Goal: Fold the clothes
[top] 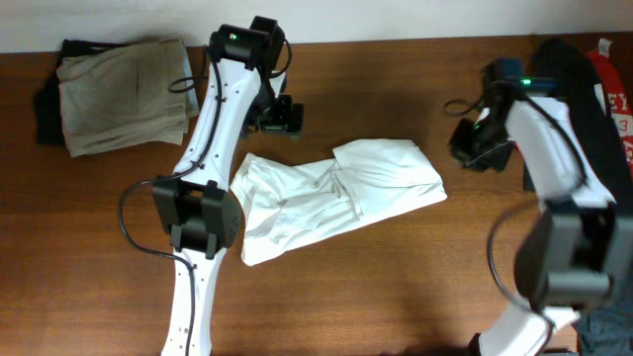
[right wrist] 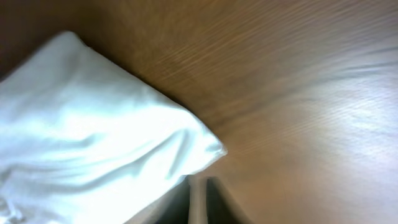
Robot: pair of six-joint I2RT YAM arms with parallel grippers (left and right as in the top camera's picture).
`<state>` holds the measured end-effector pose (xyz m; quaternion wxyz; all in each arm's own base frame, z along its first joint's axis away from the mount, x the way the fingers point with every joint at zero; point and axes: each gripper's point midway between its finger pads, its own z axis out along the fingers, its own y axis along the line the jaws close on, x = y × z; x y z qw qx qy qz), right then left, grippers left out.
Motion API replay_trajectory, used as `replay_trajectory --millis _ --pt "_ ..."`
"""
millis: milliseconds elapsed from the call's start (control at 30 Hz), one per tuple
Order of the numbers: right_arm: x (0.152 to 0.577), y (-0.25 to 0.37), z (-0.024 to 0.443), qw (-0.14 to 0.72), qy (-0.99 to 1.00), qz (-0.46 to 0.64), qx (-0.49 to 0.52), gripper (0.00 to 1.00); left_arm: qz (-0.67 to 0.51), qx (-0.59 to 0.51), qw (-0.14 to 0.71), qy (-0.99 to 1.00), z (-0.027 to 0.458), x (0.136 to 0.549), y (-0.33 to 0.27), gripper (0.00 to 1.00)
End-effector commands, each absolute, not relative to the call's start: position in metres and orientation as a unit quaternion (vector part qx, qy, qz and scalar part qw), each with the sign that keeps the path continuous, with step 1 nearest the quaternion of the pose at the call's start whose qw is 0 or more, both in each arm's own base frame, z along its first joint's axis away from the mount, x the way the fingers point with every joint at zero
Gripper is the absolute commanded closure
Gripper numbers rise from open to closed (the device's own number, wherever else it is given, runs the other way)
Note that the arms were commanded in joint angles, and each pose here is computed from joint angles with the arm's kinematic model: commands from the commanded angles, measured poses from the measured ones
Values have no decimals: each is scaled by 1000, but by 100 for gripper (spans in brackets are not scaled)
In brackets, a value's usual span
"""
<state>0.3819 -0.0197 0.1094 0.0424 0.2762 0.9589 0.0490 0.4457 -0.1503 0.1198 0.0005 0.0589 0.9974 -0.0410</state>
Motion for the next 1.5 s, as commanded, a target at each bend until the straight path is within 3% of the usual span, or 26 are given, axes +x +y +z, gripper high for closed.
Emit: replay_trajectory --millis 0,33,67,133,167,233,400,633,700,767,800,933,967,1000,1033,1067,1100,1167,1267,1333,1467 --pt "373 -47 160 119 952 -12 282 18 -4 -20 -14 1000 111 451 -99 1" --pt "374 -46 165 127 958 -10 257 11 -4 -40 -16 999 110 454 -80 1" --pt "383 -34 165 137 970 20 202 14 -30 -70 -21 997 111 456 -62 1" --pt "414 2 162 167 973 120 105 43 -109 -87 -23 990 118 460 -49 1" --pt "435 16 148 175 966 166 92 65 -147 -86 -22 985 121 461 -45 1" --pt "446 49 112 141 960 235 50 71 -140 -69 -31 987 115 457 -43 1" --pt "452 104 46 92 960 265 -6 73 -88 -68 -108 988 74 428 -34 1" --pt "453 50 -5 68 990 105 69 73 -86 -70 -128 986 51 420 -34 1" --pt "454 22 -13 72 988 27 133 81 -86 -70 -129 985 52 420 -34 1" --pt "453 5 -13 75 984 -10 164 80 -87 -67 -129 986 52 420 -34 1" --pt "444 -13 -13 65 973 -37 218 85 -87 -66 -121 987 51 423 -34 1" --pt "423 -23 -11 31 943 -51 327 89 -112 -42 -127 985 53 420 -48 1" --pt "422 -23 3 38 941 -47 333 89 -116 -26 -131 984 54 417 -59 1" --pt "425 -23 24 58 942 -40 329 80 -115 -9 -127 985 53 418 -70 1" --pt "429 -21 46 81 946 -27 312 60 -115 -1 -124 986 53 419 -76 1" --pt "436 -17 78 114 954 -8 278 6 -114 11 -120 986 52 419 -86 1" --pt "439 -13 101 135 958 6 251 1 -113 17 -118 986 52 420 -91 2" --pt "440 2 158 172 964 55 195 1 -131 17 -133 982 55 413 -98 16" --pt "423 6 239 208 961 94 155 1 -220 78 -143 962 52 402 -123 13" --pt "419 -3 257 218 957 93 165 1 -253 91 -161 950 36 389 -136 2" --pt "428 -34 263 245 945 88 196 1 -316 99 -152 931 -5 378 -166 1"
